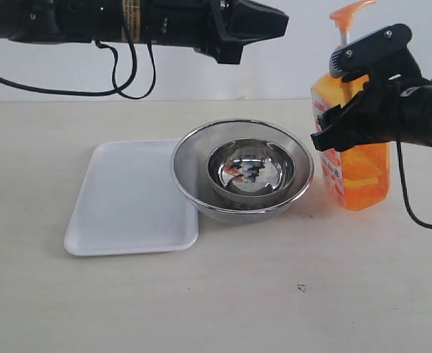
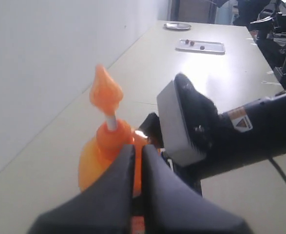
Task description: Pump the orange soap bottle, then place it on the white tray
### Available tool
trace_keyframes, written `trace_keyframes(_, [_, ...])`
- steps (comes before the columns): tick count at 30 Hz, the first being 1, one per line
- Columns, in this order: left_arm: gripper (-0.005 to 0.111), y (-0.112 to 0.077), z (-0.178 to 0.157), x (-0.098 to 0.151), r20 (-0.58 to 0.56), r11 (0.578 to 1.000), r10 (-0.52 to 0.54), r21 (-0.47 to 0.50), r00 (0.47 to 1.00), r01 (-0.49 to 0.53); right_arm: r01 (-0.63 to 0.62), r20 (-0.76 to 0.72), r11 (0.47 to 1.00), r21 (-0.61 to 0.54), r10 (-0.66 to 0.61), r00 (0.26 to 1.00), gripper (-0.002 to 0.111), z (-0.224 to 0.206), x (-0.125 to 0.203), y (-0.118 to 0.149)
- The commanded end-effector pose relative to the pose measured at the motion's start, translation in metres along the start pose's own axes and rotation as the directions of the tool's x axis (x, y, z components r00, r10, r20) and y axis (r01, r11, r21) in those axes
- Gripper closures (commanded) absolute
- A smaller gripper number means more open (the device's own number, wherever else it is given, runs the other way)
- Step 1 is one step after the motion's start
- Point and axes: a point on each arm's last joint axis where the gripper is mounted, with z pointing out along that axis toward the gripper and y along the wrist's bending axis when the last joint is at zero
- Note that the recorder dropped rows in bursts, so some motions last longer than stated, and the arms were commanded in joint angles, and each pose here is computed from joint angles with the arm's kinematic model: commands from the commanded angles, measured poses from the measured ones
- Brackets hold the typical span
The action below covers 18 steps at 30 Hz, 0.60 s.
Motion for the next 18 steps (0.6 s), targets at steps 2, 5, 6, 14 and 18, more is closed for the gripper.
trace_keyframes(2, [0.102,0.003,0.001,-0.02,-0.018,0.999,0.045,-0.012,0.999,-0.045,0.013,0.057,0.999,0.048,-0.016,0.998,0.109,0.006,-0.004,-0.005])
trace_keyframes(5, [0.102,0.004,0.001,-0.026,-0.003,0.998,0.059,-0.016,0.998,-0.059,0.014,0.073,0.999,0.043,-0.017,0.997,0.109,0.007,-0.005,-0.004])
trace_keyframes(6, [0.102,0.004,0.001,-0.027,-0.002,0.998,0.06,-0.014,0.998,-0.06,0.017,0.078,0.999,0.041,-0.02,0.997,0.109,0.006,-0.006,-0.004])
trace_keyframes(14, [0.102,-0.001,0.0,-0.029,0.022,0.998,0.052,0.044,0.998,-0.053,0.039,0.077,0.999,0.029,-0.041,0.996,0.109,0.007,-0.006,-0.003])
trace_keyframes(18, [0.102,0.001,0.0,-0.03,0.032,0.999,0.04,0.027,0.999,-0.041,0.037,0.065,0.999,0.02,-0.038,0.997,0.109,0.007,-0.005,-0.002])
